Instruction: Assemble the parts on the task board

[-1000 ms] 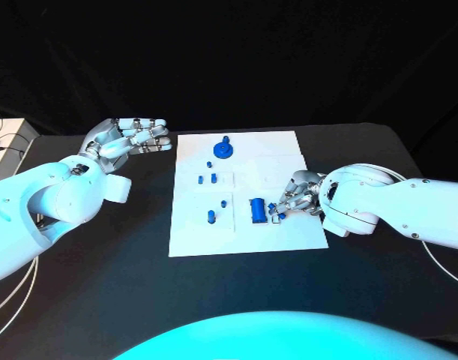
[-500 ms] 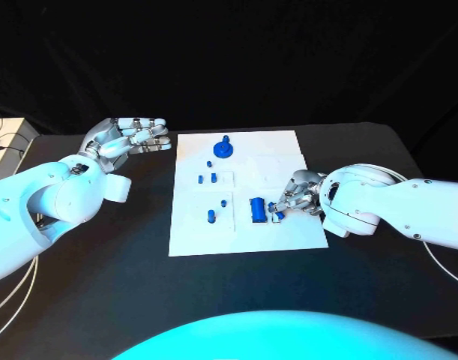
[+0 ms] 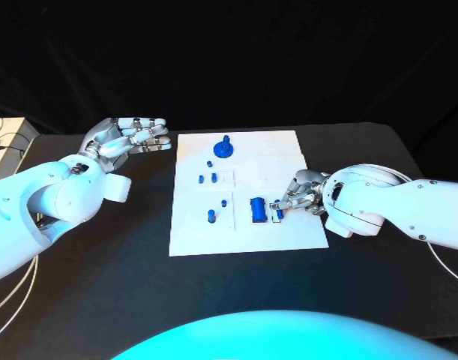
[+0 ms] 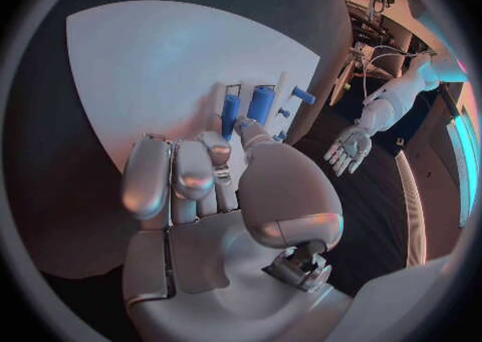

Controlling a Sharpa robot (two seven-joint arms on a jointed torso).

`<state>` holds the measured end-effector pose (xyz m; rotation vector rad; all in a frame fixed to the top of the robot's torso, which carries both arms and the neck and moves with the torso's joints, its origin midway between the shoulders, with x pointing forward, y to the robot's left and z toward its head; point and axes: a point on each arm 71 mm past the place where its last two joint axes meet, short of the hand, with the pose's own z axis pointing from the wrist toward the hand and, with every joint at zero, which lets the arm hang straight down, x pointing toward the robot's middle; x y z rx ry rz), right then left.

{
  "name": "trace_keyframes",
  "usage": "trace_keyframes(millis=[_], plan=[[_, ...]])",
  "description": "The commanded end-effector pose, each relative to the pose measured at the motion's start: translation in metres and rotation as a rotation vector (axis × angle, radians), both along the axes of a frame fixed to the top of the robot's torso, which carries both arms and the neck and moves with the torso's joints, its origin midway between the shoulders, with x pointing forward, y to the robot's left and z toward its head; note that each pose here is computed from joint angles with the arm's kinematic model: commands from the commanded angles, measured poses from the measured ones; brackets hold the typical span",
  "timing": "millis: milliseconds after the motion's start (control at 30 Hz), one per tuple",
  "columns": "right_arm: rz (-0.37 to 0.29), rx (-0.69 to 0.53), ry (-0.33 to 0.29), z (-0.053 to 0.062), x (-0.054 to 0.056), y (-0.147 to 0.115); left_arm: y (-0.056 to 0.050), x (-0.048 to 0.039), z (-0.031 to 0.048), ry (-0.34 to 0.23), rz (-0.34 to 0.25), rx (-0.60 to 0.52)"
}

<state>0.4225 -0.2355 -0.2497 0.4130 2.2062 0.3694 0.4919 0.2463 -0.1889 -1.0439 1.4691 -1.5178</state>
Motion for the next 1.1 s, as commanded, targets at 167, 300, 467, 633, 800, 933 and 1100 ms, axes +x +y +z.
trace_keyframes(millis=[167,300,467,633,800,933,1100], plan=[[0.029,0.01,0.008,-0.0004,-0.0017,0.0027,-0.0017,-0.0005,0.0007,-0.002,-0.014,-0.011],[0.036,0.016,0.011,-0.0004,-0.0022,0.0045,-0.0017,-0.0005,0.0007,-0.002,-0.014,-0.011],[0.054,0.023,0.024,-0.0009,-0.0037,0.0079,-0.0018,-0.0006,0.0008,-0.002,-0.015,-0.011],[0.055,0.024,0.041,-0.0022,-0.0042,0.0086,-0.0017,-0.0007,0.0009,-0.002,-0.014,-0.011],[0.047,0.02,0.045,-0.003,-0.0033,0.0072,-0.0015,-0.0009,0.0011,-0.002,-0.014,-0.011],[0.04,0.017,0.043,-0.0034,-0.0024,0.0058,-0.0012,-0.001,0.0011,-0.002,-0.013,-0.01],[0.028,0.016,0.033,-0.0032,-0.0009,0.0043,-0.0011,-0.0011,0.0012,-0.002,-0.013,-0.01]])
